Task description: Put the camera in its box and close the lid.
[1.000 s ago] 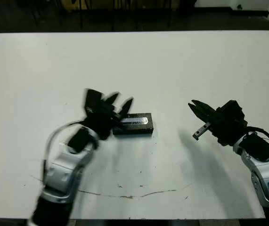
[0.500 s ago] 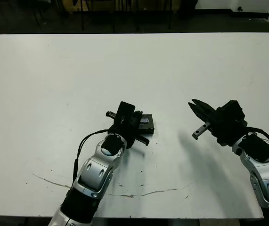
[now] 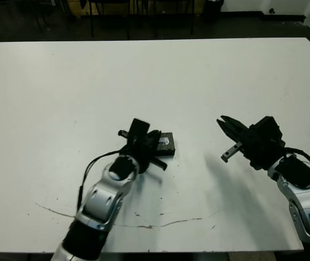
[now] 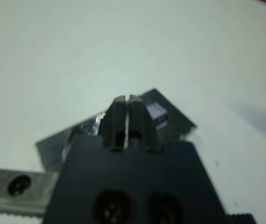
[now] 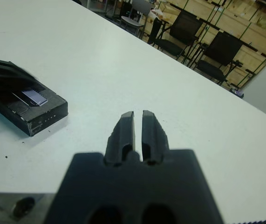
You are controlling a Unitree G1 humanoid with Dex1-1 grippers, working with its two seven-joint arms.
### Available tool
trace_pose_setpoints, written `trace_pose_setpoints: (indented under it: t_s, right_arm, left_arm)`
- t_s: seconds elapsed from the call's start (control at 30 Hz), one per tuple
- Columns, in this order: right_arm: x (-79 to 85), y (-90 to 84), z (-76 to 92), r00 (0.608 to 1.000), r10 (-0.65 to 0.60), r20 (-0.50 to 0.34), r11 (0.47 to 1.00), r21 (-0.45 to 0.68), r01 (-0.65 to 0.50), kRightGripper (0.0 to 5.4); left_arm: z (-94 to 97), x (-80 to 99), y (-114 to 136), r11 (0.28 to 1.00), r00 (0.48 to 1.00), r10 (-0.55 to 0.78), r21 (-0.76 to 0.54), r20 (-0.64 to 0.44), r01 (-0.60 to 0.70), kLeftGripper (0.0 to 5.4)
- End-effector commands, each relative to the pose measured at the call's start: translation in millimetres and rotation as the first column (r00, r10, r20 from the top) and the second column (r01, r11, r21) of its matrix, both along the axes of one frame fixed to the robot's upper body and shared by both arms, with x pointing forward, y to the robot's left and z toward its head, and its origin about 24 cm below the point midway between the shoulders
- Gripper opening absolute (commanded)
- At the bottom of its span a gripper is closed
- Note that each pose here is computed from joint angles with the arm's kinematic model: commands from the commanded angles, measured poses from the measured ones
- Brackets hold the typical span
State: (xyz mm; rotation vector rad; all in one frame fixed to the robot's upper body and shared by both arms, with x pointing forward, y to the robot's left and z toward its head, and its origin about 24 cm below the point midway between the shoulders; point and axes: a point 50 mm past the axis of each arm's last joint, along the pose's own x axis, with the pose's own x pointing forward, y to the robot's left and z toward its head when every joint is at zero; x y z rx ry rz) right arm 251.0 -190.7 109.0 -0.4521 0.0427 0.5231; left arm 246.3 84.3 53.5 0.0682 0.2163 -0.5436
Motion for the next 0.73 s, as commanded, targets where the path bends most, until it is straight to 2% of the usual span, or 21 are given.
trace_pose_setpoints:
  t_s: [0.03, 0.1, 0.17, 0.27, 0.37, 0.53, 0.73]
  right_arm:
    - [-2.7, -0.3, -2.2, 1.000, -0.026, -0.015, 0.999, 0.041, 0.026, 0.00]
    - [-2.9, -0.1, -1.3, 0.999, -0.038, -0.003, 0.996, 0.085, 0.038, 0.00]
    - [-3.1, 0.0, -1.3, 0.997, -0.073, 0.009, 0.988, 0.135, 0.071, 0.00]
    - [-3.7, 1.2, -3.6, 0.992, -0.125, 0.022, 0.971, 0.206, 0.117, 0.00]
    - [-4.3, 3.6, -5.1, 0.987, -0.154, 0.040, 0.962, 0.233, 0.141, 0.00]
    - [-5.7, 8.8, -7.1, 0.978, -0.203, 0.042, 0.945, 0.271, 0.185, 0.00]
    - [-6.4, 12.6, -10.8, 0.971, -0.234, 0.055, 0.936, 0.282, 0.210, 0.00]
  left_arm:
    - [-7.1, -14.4, 28.6, 0.999, 0.999, 0.039, 0.017, 0.018, -0.039, 0.03]
    - [7.1, -16.2, 40.1, 0.997, 0.989, 0.082, -0.021, 0.120, -0.080, 0.03]
    - [20.6, -16.5, 54.7, 0.985, 0.958, 0.168, -0.064, 0.233, -0.158, 0.03]
    - [37.9, -13.7, 76.0, 0.957, 0.879, 0.292, -0.105, 0.376, -0.272, 0.03]
    - [50.2, -8.4, 96.2, 0.923, 0.807, 0.382, -0.133, 0.450, -0.362, 0.03]
    - [56.0, -2.9, 113.4, 0.859, 0.738, 0.510, -0.211, 0.442, -0.467, 0.03]
    - [47.5, -5.7, 109.8, 0.826, 0.727, 0.563, -0.250, 0.393, -0.505, 0.03]
